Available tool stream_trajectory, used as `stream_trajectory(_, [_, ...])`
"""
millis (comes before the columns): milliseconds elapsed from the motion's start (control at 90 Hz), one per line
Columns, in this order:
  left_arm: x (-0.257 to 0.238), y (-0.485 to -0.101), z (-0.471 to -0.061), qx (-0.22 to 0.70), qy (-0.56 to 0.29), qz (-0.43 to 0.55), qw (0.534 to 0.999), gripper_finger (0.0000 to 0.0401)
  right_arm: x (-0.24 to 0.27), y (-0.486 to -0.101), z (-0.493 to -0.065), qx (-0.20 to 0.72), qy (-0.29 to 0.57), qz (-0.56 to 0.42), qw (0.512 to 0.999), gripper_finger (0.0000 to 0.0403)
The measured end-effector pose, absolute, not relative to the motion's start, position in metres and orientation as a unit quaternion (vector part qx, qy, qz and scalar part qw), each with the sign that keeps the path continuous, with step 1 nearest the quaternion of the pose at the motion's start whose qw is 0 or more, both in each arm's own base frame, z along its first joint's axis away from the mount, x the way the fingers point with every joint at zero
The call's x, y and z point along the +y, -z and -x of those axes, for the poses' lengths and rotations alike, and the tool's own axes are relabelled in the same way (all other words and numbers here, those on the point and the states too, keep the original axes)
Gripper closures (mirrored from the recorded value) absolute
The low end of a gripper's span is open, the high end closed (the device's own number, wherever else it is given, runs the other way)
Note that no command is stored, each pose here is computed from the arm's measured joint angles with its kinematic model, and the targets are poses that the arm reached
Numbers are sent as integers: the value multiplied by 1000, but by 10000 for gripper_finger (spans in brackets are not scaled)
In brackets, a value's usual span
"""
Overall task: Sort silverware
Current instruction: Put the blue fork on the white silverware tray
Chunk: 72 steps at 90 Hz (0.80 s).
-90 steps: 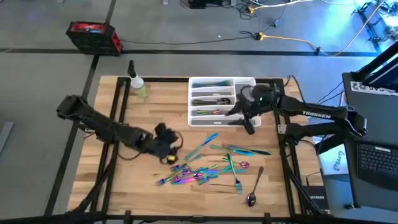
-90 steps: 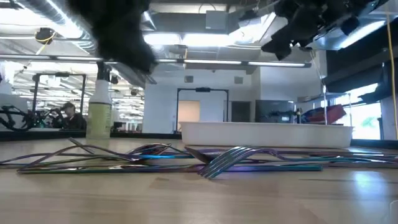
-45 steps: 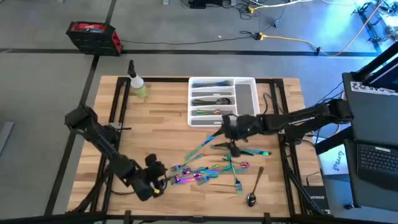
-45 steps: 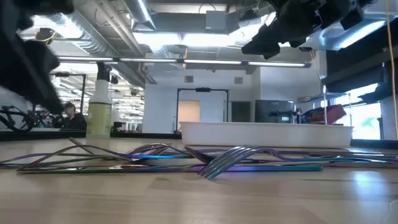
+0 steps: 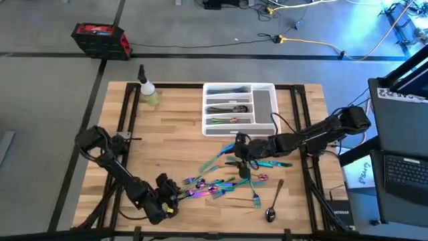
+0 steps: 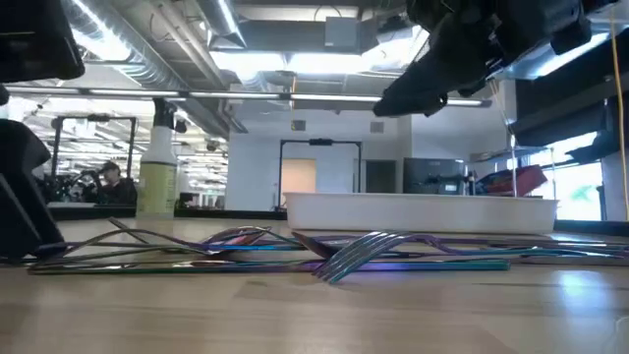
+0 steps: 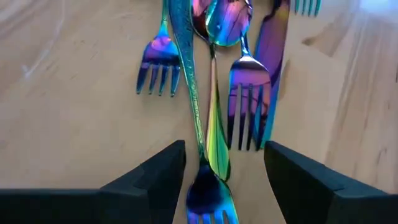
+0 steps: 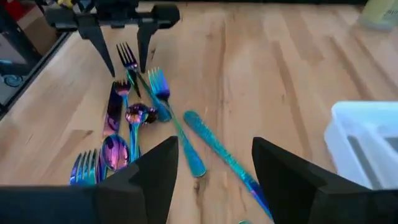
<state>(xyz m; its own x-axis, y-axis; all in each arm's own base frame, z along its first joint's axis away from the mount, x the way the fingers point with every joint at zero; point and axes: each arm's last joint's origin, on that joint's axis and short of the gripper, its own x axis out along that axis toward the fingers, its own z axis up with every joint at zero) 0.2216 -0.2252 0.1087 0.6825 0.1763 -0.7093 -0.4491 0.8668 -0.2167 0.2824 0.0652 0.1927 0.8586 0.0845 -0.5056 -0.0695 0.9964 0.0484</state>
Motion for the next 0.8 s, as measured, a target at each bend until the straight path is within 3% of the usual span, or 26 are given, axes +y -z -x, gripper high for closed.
stream_trajectory(289, [-224, -108, -221, 358, -177, 180, 899, 206, 64, -191, -283, 267, -34, -22, 963, 213])
stream_trajectory(611, [-212, -106, -229, 365, -194, 148, 899, 359, 64, -191, -283, 267, -35, -19, 963, 213])
stream_trajectory(800, [-203, -109, -235, 363, -206, 130, 899, 397, 64, -191, -283, 268, -37, -13, 963, 213])
